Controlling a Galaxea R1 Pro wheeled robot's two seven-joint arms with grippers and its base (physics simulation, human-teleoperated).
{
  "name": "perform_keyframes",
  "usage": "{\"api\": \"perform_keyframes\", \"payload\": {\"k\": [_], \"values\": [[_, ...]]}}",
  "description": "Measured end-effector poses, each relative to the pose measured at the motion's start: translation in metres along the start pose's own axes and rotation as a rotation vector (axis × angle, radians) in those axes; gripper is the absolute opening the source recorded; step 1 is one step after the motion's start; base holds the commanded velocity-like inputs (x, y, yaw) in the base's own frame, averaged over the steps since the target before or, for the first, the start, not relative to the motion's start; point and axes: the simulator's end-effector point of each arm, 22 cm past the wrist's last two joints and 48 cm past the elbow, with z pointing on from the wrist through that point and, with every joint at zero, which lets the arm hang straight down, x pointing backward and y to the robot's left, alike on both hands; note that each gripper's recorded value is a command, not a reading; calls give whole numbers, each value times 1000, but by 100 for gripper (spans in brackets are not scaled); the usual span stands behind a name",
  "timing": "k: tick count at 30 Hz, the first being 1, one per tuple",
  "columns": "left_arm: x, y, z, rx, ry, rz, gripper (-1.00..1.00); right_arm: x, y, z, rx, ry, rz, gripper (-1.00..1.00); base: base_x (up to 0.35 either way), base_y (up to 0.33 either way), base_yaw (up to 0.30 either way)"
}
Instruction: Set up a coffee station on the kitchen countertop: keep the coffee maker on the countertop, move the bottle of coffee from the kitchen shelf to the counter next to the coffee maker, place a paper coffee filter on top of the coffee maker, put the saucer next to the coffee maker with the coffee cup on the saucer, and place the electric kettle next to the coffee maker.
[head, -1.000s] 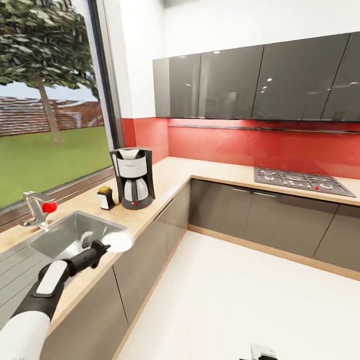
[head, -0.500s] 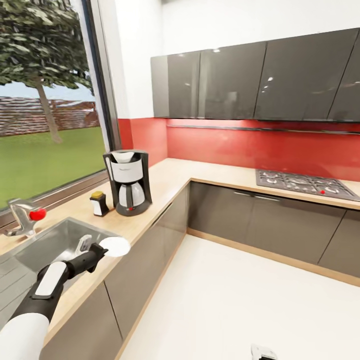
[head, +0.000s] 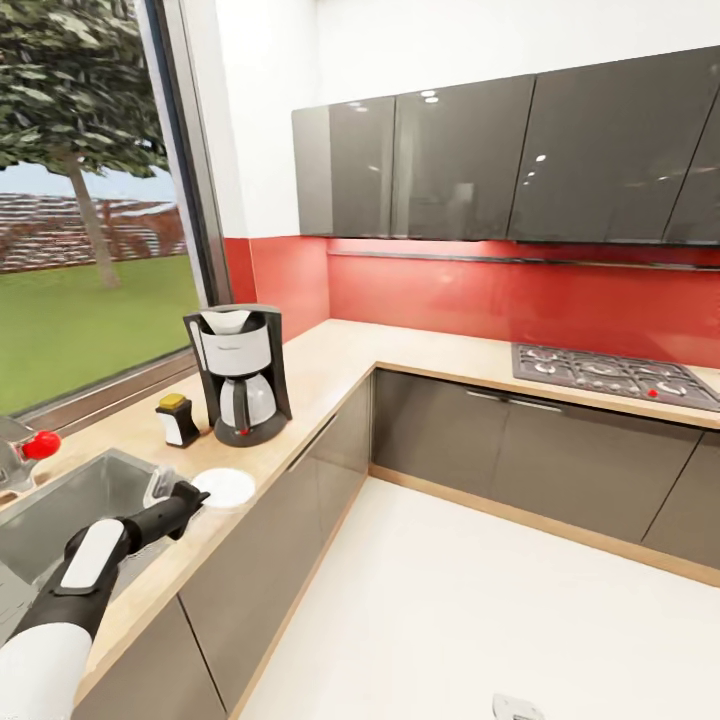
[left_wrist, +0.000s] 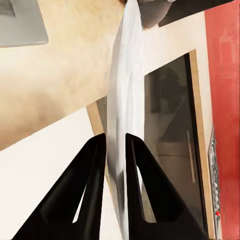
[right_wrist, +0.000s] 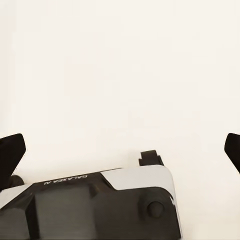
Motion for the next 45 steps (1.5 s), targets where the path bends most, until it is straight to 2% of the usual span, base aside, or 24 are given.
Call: {"api": "perform_keyframes", "payload": {"k": [3,7,10,15,21,22,27,31,36,39,45], "values": [[-12,-15,-3,29,-14,-4,-100,0,13,0,-16,-10,-5,100,0,0,0],[-12,-14,-4,26,-14,-3,-100,-2,30,-1,-37,-28,-8,100,0,0,0],[-11,-11,-4,20,-13,-1,-100,-5,32,-2,-41,-44,-6,100,98,0,0],[-6,16,-4,-49,-16,7,-100,-7,31,-2,-37,-57,-5,100,118,0,0],[-5,33,-2,-101,-33,-3,-100,-7,30,-2,-34,-56,-8,100,10,0,1],[-23,41,-4,-134,-118,-8,-100,-7,30,-2,-34,-56,-7,100,1,0,41],[-26,42,-6,-134,-127,-12,-100,-7,30,-1,-33,-55,-9,100,0,0,211],[-32,32,-8,-107,-132,-3,-100,-6,29,-1,-32,-53,-10,100,0,0,267],[-51,-13,-18,-27,-177,62,-100,-2,30,0,-32,-46,-10,100,0,0,256],[-54,-19,-20,-18,-187,77,-100,-1,30,0,-32,-42,-10,100,0,-8,131],[-53,-22,-19,-15,-190,81,-100,0,29,0,-31,-39,-10,100,0,-214,14]]}}
